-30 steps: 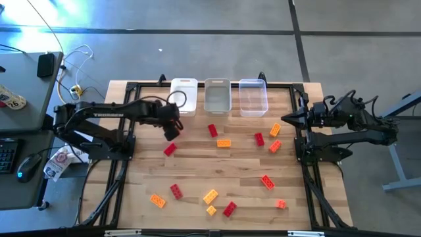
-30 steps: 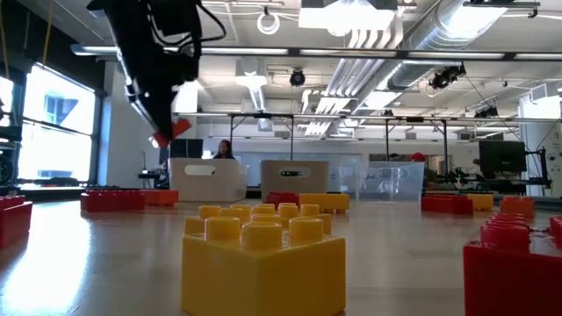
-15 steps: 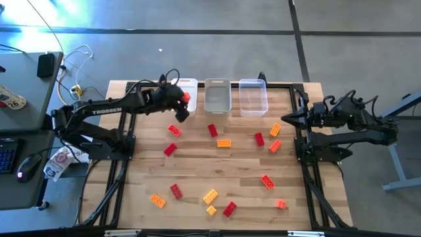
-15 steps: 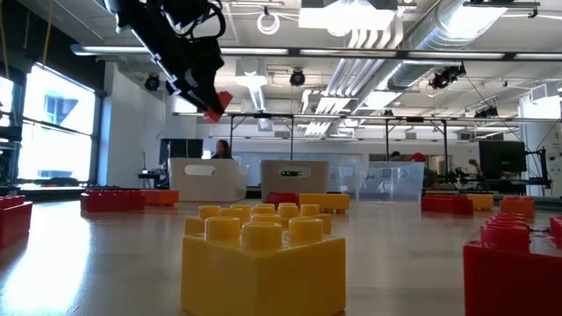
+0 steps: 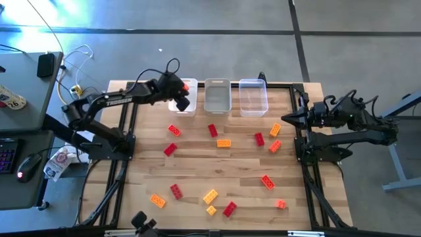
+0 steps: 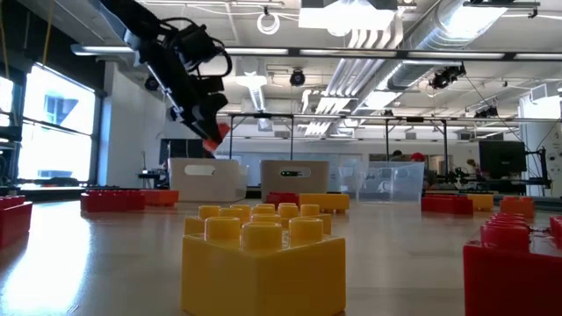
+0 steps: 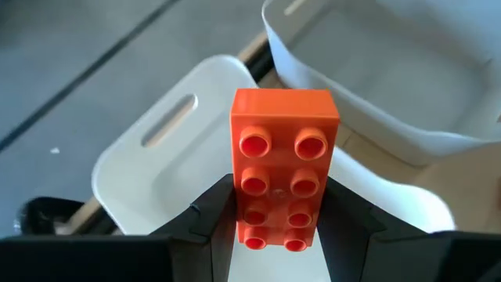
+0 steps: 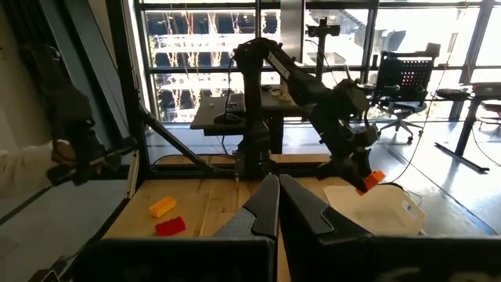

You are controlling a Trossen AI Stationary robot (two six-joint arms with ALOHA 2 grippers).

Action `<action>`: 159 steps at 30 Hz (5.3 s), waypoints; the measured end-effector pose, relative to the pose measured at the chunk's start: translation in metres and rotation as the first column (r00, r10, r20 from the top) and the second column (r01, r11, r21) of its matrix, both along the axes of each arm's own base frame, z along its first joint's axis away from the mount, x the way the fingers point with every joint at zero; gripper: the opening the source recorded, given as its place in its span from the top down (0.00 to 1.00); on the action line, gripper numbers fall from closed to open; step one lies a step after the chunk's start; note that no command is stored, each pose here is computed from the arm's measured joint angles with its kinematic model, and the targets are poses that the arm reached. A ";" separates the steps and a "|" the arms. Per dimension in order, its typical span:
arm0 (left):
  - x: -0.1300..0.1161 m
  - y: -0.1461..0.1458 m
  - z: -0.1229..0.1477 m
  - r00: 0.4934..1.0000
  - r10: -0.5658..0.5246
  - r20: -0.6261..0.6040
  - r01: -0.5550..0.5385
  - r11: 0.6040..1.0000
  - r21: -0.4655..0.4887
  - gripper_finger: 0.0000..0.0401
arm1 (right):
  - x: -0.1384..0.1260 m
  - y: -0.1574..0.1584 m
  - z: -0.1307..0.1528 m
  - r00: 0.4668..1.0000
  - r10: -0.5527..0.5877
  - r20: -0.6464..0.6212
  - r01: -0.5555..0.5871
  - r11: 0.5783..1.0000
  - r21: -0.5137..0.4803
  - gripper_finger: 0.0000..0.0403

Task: Sort & place blocks by color
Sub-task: Put the orange game piece into the white bin, then put the yellow game piece into the transparent bin

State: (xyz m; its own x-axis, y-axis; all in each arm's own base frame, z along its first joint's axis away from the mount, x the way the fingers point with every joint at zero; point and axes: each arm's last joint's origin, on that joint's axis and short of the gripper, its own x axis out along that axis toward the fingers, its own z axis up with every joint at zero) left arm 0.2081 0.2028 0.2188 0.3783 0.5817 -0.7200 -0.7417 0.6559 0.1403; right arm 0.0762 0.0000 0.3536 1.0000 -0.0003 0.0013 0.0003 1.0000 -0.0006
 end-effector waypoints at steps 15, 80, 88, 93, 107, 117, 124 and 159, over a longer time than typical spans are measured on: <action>0.003 0.011 -0.033 0.997 -0.003 -0.075 -0.005 0.994 -0.108 0.69 | 0.001 0.000 -0.001 1.000 0.000 -0.014 0.000 1.000 0.026 1.00; 0.012 -0.111 0.045 0.973 -0.147 0.175 0.174 0.973 -0.149 0.41 | 0.170 -0.005 -0.091 0.845 -0.181 -0.503 0.115 0.980 -0.159 0.33; 0.012 -0.111 0.045 0.974 -0.144 0.175 0.171 0.973 -0.152 0.41 | 0.197 -0.004 -0.121 0.811 -0.146 -0.566 0.054 0.983 -0.176 0.30; 0.012 -0.111 0.045 0.974 -0.144 0.174 0.171 0.973 -0.152 0.41 | 0.208 -0.004 -0.142 0.771 -0.138 -0.621 0.037 0.984 -0.174 0.30; 0.012 -0.111 0.044 0.975 -0.144 0.170 0.171 0.973 -0.156 0.41 | 0.233 -0.003 -0.202 0.676 -0.094 -0.731 -0.019 0.989 -0.145 0.30; 0.012 -0.111 0.044 0.975 -0.145 0.169 0.172 0.973 -0.157 0.41 | 0.240 -0.003 -0.234 0.621 -0.093 -0.778 -0.015 0.991 -0.131 0.30; 0.012 -0.111 0.044 0.974 -0.146 0.170 0.173 0.972 -0.158 0.41 | 0.242 -0.002 -0.241 0.611 -0.057 -0.789 -0.002 0.997 -0.074 0.43; 0.013 -0.114 0.044 0.968 -0.208 0.137 0.226 0.966 -0.129 0.41 | 0.178 -0.034 -0.118 0.549 -0.673 -0.496 0.509 0.740 -0.441 0.72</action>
State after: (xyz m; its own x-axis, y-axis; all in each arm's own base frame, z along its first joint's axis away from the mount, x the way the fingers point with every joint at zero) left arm 0.2206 0.0886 0.2625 0.5738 0.3705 -0.7304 -0.5848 0.8097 -0.0486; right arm 0.2543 -0.0344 0.2355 0.5494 -0.6733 -0.4948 0.5088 0.7393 -0.4411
